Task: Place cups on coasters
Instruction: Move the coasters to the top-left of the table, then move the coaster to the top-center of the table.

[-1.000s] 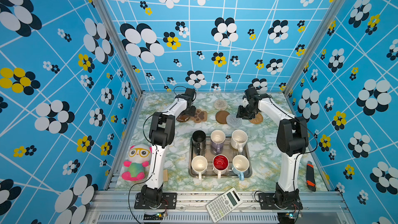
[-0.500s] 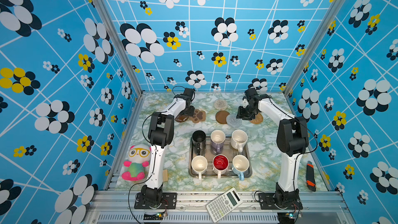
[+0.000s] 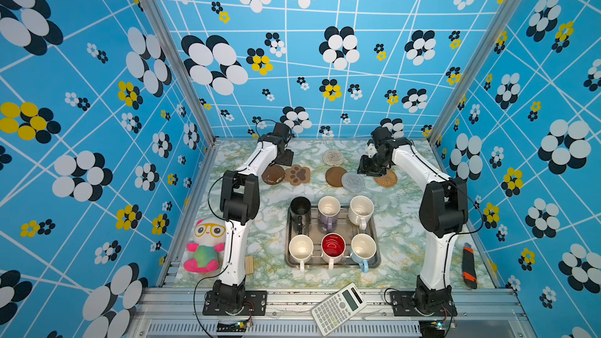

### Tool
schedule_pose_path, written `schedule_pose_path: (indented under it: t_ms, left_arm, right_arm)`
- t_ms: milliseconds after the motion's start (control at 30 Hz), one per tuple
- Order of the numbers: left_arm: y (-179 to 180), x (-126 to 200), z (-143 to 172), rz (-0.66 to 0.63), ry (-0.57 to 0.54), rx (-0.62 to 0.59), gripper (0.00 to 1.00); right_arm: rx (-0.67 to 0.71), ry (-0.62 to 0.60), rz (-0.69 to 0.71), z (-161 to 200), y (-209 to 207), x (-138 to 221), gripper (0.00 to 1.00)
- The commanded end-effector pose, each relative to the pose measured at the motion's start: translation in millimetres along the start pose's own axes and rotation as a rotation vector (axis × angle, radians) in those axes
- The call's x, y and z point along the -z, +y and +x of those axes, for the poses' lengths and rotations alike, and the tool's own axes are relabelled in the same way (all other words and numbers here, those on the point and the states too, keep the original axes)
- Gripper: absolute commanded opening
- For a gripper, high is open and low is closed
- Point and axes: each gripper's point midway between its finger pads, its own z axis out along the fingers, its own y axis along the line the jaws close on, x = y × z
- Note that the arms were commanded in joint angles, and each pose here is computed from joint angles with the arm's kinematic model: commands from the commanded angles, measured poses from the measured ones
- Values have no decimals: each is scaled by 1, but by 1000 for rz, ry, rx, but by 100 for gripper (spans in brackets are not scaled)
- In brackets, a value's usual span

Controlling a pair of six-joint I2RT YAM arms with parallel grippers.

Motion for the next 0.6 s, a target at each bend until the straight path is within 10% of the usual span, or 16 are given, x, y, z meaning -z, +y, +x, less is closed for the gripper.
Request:
schedule_pose_path:
  t_ms: [0,567]
  left_arm:
    - [-8,50,-23,37,-89,8,82]
    - [-103,108,-25,339,-179,-2,79]
  right_arm:
    - [26,-25,-12,-5,7,26,46]
    - [44,-42,-39,-8,17,33,46]
